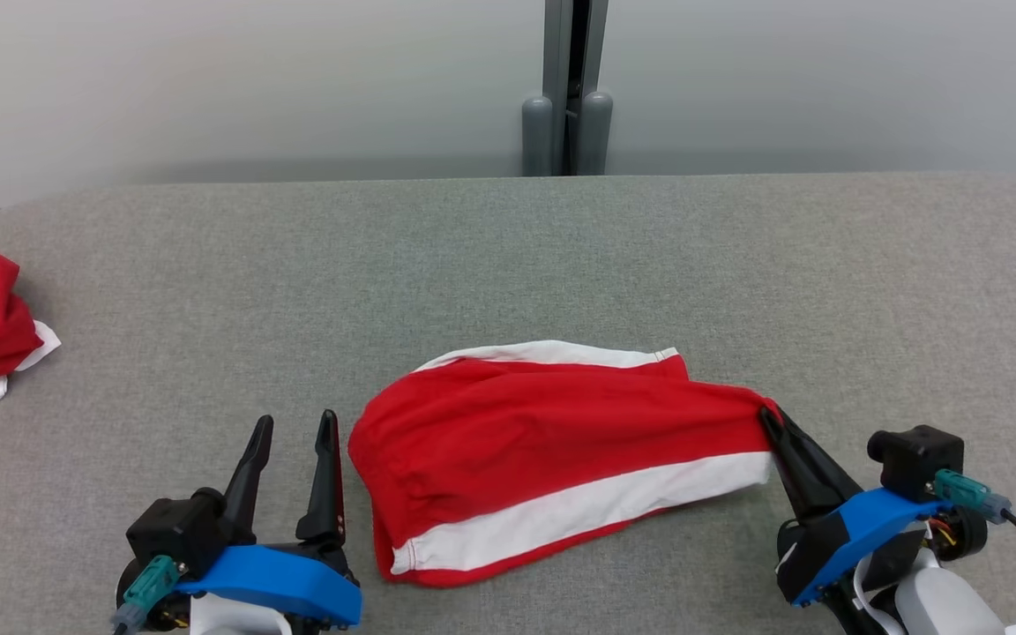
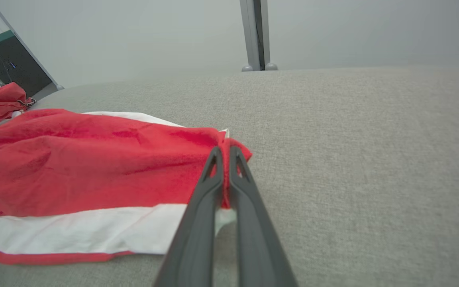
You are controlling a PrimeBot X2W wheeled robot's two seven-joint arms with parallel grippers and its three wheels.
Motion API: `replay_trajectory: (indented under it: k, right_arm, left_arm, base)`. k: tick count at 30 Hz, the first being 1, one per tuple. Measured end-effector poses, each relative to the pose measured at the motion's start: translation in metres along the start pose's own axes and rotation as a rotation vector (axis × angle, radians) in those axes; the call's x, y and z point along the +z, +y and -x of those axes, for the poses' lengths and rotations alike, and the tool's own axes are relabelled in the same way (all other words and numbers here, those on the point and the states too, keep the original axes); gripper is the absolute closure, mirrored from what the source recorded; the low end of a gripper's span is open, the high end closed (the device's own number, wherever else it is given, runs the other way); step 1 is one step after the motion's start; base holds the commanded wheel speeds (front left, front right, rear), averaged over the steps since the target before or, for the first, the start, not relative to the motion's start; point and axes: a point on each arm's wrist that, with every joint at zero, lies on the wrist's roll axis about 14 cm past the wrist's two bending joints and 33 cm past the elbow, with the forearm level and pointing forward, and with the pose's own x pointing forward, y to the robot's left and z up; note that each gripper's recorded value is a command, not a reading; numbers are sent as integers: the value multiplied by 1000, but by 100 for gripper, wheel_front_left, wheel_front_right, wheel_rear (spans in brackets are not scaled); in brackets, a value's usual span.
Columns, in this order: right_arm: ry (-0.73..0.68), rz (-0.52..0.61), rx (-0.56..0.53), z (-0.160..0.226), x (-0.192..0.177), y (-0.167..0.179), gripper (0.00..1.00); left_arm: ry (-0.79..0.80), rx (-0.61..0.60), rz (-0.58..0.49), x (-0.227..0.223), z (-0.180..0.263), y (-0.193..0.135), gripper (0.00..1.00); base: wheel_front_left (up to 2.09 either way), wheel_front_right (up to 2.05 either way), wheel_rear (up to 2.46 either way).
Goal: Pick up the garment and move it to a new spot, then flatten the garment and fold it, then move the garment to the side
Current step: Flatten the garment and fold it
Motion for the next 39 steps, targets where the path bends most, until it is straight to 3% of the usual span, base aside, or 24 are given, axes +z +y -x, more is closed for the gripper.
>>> replay_trajectory:
  k: [4, 9, 10, 11, 12, 15, 20, 32, 39]
  right_arm:
    - [28, -18, -29, 5, 0, 3, 100]
    - [96, 37, -76, 0, -7, -1, 100]
    - [98, 47, -92, -3, -7, -4, 78]
    - [83, 64, -107, -6, -3, -8, 5]
    - [82, 112, -109, -10, 0, -9, 0]
    - [54, 167, -105, -17, 6, -7, 0]
    - [-28, 162, -100, -15, 16, -2, 0]
    - [-181, 155, -150, 30, 30, -11, 0]
    - [-231, 125, -151, 48, 36, -7, 0]
  left_arm:
    - [3, -5, 1, -2, -1, -2, 0]
    - [9, -11, 5, -5, -1, -4, 0]
    - [8, -12, 4, -6, -1, -3, 0]
    - [8, -12, 4, -5, -1, -3, 0]
    - [7, -15, 3, -5, 0, -4, 0]
    - [-3, -25, 6, -3, 1, -7, 0]
    - [-16, -35, 12, -1, 4, -13, 0]
    - [-29, -108, 24, -3, 16, -41, 0]
    - [-43, -99, 12, 0, 22, -38, 0]
  base:
    - [0, 0, 0]
    - [0, 0, 0]
    - [0, 0, 0]
    - [0, 0, 0]
    - [0, 0, 0]
    - [0, 0, 0]
    - [0, 0, 0]
    - [0, 0, 0]
    - [0, 0, 0]
